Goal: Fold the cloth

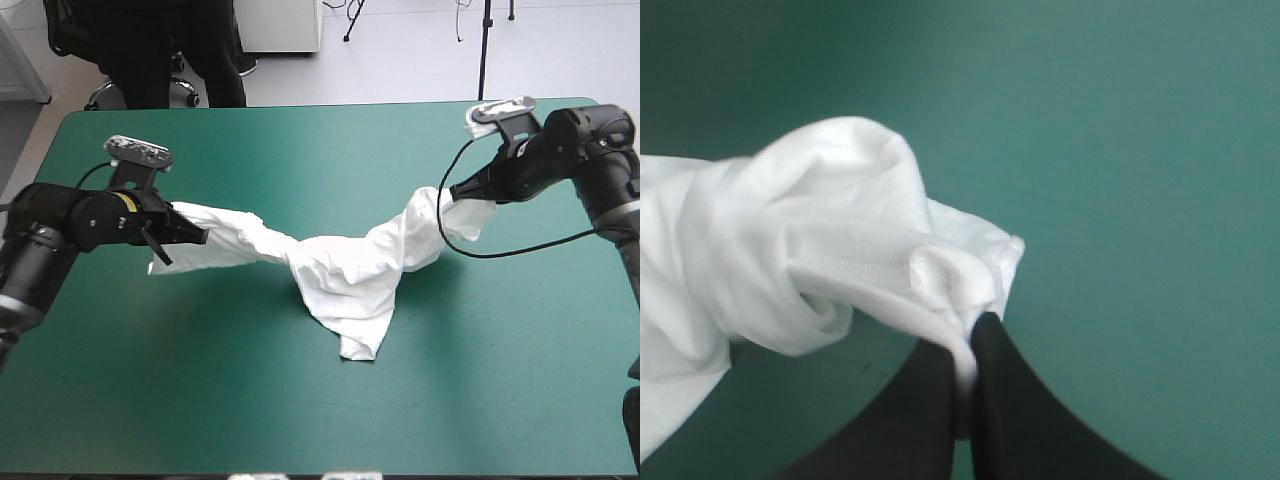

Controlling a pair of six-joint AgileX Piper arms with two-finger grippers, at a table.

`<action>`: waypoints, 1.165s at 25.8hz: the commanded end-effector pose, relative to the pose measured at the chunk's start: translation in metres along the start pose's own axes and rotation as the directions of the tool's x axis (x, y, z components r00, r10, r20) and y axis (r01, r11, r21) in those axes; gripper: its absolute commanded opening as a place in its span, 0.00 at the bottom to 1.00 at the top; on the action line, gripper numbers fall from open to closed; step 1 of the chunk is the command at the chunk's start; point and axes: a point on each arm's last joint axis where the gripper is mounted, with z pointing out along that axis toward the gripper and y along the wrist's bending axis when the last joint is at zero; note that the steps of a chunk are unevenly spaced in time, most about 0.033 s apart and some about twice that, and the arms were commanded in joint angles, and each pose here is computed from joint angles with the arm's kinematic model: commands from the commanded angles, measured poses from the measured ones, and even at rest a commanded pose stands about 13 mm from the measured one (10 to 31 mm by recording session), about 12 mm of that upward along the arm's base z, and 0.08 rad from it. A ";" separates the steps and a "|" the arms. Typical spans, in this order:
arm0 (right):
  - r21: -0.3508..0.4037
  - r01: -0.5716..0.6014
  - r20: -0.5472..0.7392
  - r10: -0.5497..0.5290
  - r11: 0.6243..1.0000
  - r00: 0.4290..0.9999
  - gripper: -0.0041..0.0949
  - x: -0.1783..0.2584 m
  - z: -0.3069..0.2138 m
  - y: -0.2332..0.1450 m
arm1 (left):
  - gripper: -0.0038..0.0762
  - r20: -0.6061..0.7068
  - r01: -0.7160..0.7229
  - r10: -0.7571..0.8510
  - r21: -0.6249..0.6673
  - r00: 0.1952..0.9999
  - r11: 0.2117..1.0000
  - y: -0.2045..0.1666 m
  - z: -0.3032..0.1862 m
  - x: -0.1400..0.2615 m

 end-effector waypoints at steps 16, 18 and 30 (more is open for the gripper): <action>0.093 -0.026 0.666 -0.043 0.995 0.744 0.02 0.009 -0.215 0.012 | 0.04 0.601 0.018 -0.040 0.043 0.798 0.999 0.000 -0.190 -0.032; 0.101 -0.026 0.706 -0.054 0.994 0.707 0.02 0.015 -0.229 0.014 | 0.04 0.638 0.014 -0.048 0.059 0.768 0.998 -0.001 -0.202 -0.034; 0.035 0.029 0.893 -0.045 0.999 0.449 0.02 0.082 -0.328 0.039 | 0.04 0.843 -0.074 -0.011 0.060 0.538 0.995 -0.009 -0.311 0.004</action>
